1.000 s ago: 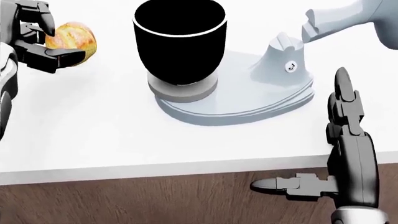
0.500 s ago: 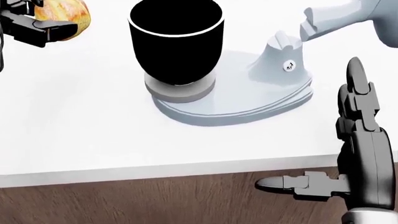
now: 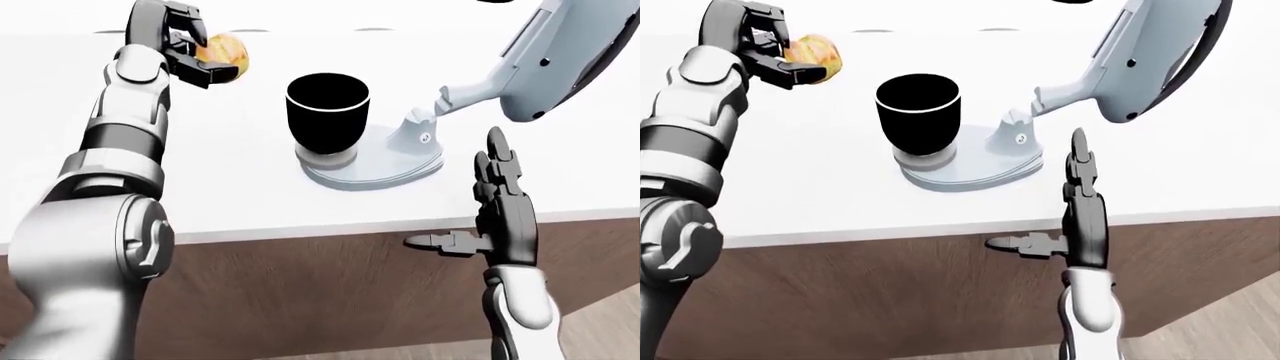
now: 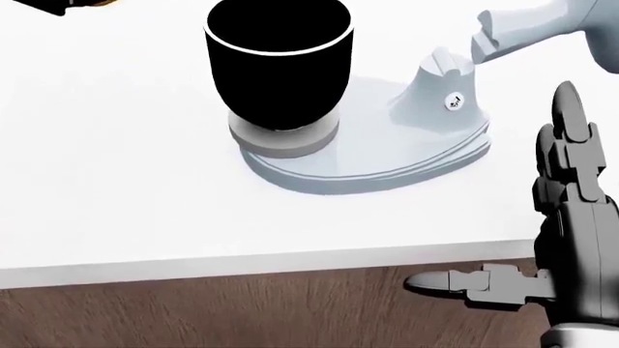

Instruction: Place the bread in the stand mixer bowl.

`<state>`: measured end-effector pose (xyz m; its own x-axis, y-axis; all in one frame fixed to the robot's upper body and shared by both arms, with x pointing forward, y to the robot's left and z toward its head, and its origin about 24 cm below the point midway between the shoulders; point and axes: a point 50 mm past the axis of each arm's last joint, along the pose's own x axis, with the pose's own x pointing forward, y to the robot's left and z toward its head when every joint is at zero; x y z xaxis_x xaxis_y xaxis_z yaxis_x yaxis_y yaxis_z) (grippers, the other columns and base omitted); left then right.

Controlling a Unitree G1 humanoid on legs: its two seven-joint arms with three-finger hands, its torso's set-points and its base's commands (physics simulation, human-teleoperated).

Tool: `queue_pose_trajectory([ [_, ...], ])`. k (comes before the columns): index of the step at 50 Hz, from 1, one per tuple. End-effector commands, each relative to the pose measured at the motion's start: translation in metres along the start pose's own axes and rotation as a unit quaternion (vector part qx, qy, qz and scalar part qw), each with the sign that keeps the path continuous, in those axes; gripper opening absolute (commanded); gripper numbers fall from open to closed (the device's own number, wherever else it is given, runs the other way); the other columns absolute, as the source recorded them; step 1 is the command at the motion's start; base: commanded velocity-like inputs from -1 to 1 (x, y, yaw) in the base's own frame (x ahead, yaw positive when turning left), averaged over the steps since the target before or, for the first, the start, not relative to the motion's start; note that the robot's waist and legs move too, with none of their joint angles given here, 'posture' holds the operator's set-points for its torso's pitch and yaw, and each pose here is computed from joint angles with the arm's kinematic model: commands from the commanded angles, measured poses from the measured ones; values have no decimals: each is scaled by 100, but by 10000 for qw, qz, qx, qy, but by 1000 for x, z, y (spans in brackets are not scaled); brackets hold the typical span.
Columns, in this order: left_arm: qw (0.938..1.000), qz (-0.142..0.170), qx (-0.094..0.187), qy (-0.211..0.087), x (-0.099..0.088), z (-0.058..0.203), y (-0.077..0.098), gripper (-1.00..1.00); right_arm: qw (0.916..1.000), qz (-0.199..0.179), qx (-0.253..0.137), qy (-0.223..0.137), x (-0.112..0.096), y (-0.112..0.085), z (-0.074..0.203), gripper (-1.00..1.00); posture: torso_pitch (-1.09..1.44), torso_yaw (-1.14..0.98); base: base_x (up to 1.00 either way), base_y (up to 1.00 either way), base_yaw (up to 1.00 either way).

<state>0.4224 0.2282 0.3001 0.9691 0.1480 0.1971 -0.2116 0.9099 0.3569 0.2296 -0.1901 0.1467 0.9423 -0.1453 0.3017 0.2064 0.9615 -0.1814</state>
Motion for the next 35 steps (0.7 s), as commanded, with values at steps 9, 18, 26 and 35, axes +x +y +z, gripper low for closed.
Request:
queue_pose_trajectory([
  [9, 9975, 61, -30, -708, 1, 46, 3, -100, 9988, -86, 17, -483, 0, -4, 16, 98, 0, 0, 0, 0, 0],
  [18, 9963, -87, -19, -853, 1, 59, -8, -100, 9986, -92, 32, -511, -1, -4, 17, 98, 0, 0, 0, 0, 0],
  [26, 9949, -225, 10, -985, 0, 68, -23, -100, 9985, -99, 48, -536, -2, -5, 17, 98, 0, 0, 0, 0, 0],
  [35, 9929, -375, 41, -1131, -1, 72, -35, -100, 9983, -95, 42, -572, -2, -5, 19, 98, 0, 0, 0, 0, 0],
])
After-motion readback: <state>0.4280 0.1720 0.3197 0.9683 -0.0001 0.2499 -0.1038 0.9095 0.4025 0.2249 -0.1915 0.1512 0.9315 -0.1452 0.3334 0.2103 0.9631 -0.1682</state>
